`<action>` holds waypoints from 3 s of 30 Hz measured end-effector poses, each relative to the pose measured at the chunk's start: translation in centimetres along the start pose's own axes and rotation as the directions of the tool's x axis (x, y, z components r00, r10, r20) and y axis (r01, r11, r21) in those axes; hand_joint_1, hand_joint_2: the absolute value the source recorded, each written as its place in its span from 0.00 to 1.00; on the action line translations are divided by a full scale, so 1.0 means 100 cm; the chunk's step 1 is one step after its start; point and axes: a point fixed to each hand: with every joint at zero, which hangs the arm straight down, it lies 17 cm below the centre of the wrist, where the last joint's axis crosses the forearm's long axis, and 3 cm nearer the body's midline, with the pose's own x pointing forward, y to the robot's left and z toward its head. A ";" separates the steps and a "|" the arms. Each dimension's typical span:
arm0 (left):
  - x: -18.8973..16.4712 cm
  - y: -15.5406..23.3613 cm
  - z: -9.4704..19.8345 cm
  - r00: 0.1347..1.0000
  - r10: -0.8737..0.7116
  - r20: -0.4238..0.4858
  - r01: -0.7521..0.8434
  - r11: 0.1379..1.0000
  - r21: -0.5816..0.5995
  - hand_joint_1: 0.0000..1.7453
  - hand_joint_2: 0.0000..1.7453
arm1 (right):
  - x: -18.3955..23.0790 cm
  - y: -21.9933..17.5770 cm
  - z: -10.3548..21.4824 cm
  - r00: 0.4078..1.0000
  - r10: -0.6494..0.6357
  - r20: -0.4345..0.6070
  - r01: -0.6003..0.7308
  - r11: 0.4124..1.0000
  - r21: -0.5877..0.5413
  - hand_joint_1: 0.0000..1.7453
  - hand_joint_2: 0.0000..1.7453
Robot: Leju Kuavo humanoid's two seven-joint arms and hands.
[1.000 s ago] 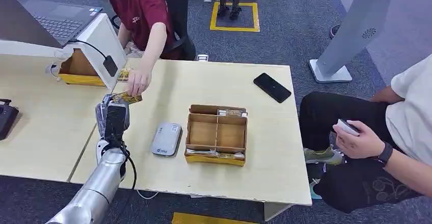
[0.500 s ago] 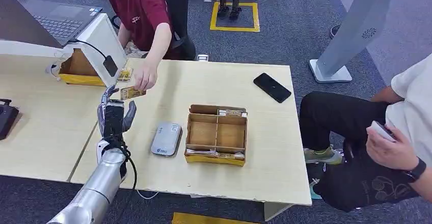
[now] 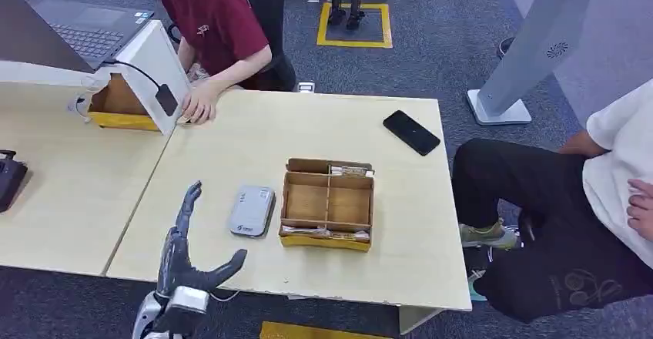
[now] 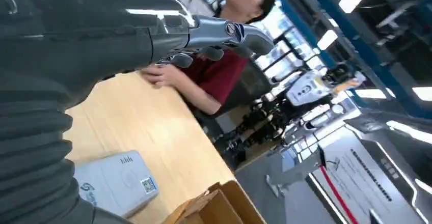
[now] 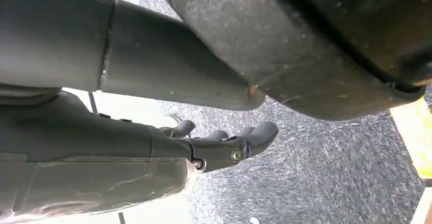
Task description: Pass the card to the sensor for recognition and then transmit it.
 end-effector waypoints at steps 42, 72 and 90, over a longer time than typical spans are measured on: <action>-0.027 -0.113 -0.021 0.888 -0.437 0.140 0.459 0.858 -0.230 0.00 1.00 | 0.006 -0.005 -0.001 0.999 0.053 0.002 -0.053 0.999 0.000 0.00 0.00; -0.039 -0.139 -0.023 0.924 -0.366 0.107 0.381 0.878 -0.290 0.00 1.00 | 0.008 -0.006 -0.001 0.997 0.074 0.012 -0.074 0.997 -0.005 0.00 0.00; -0.057 -0.141 -0.025 0.946 -0.324 0.015 0.313 0.900 -0.304 1.00 1.00 | 0.009 -0.007 -0.001 0.997 0.078 0.017 -0.078 0.997 -0.007 0.00 0.00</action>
